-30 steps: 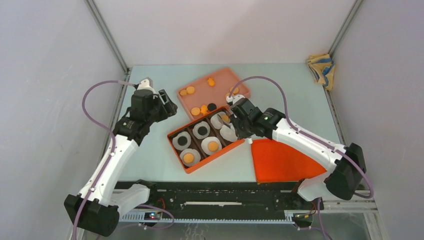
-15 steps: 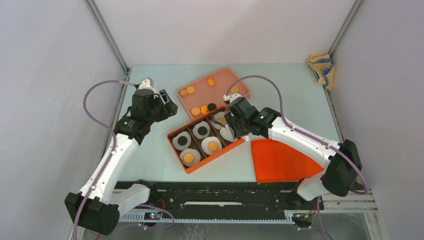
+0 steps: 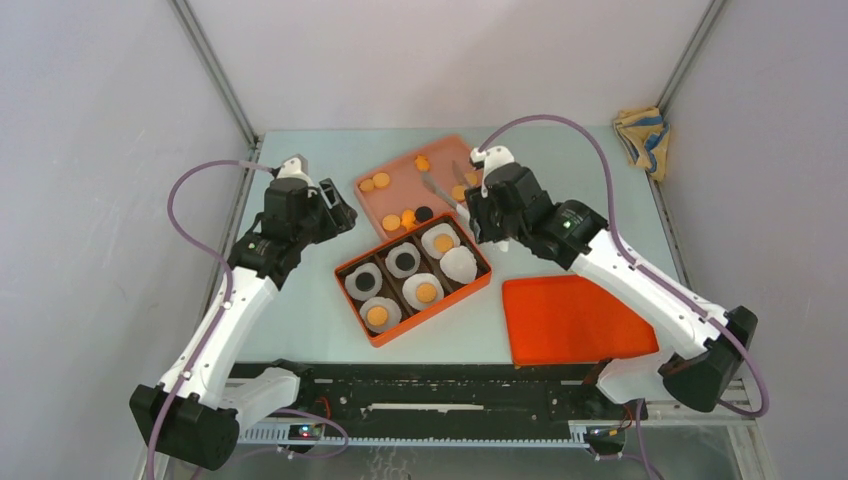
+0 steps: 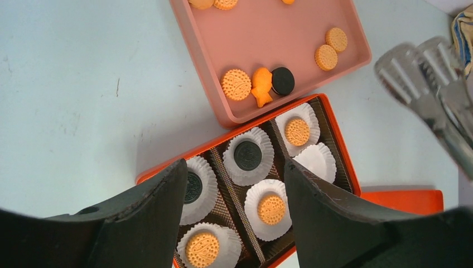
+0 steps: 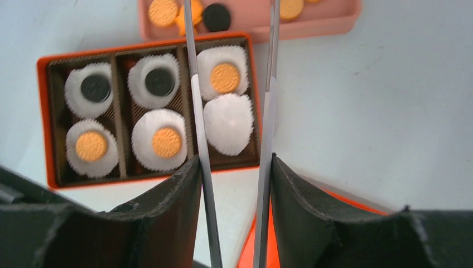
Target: Pack the cookies
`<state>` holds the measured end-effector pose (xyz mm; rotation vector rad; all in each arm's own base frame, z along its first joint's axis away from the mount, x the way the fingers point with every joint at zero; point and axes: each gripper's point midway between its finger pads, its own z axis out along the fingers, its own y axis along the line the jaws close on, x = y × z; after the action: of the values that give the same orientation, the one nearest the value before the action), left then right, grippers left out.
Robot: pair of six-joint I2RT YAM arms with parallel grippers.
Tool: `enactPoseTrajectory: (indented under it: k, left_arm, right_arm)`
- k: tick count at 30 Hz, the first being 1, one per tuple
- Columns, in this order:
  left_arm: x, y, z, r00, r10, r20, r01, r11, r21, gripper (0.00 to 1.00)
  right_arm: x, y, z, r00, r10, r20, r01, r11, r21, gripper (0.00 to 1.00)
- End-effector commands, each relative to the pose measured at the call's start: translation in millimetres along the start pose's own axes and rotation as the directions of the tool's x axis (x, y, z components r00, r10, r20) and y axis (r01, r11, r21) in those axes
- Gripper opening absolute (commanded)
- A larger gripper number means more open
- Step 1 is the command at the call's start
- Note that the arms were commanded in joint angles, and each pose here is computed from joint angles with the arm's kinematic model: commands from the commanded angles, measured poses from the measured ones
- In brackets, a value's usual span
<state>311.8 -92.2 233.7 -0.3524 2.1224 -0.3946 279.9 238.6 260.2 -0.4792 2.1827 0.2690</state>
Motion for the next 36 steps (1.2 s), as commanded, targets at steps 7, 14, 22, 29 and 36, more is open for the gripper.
enactPoseTrajectory:
  k: [7,14,22,29,36]
  left_arm:
    - [-24.7,-14.3,-5.4,0.998,0.001,0.065,-0.004,0.999,0.047,0.69]
    - [-26.5,-12.5,-6.3,0.997,0.008,0.071,-0.011,0.999,0.036,0.69]
    - [-25.4,-12.0,-1.8,0.998,0.014,0.062,-0.015,0.999,0.029,0.69]
    - [-23.2,-11.0,0.9,0.998,0.013,0.054,-0.014,1.000,0.026,0.69]
    - [-18.6,-10.8,1.5,0.999,0.008,0.046,-0.010,0.999,0.034,0.69]
  right_arm:
    - [-9.1,-51.4,92.0,0.995,0.059,-0.075,-0.045,0.983,0.178,0.53]
    - [-2.0,-78.0,136.2,0.986,0.120,-0.113,-0.093,0.972,0.218,0.53]
    - [-5.6,-87.4,157.4,0.980,0.155,-0.123,-0.128,0.970,0.205,0.53]
    - [-1.0,-83.8,180.3,0.972,0.160,-0.172,-0.125,0.972,0.200,0.53]
    - [2.7,-84.4,181.4,0.968,0.174,-0.180,-0.135,0.968,0.209,0.36]
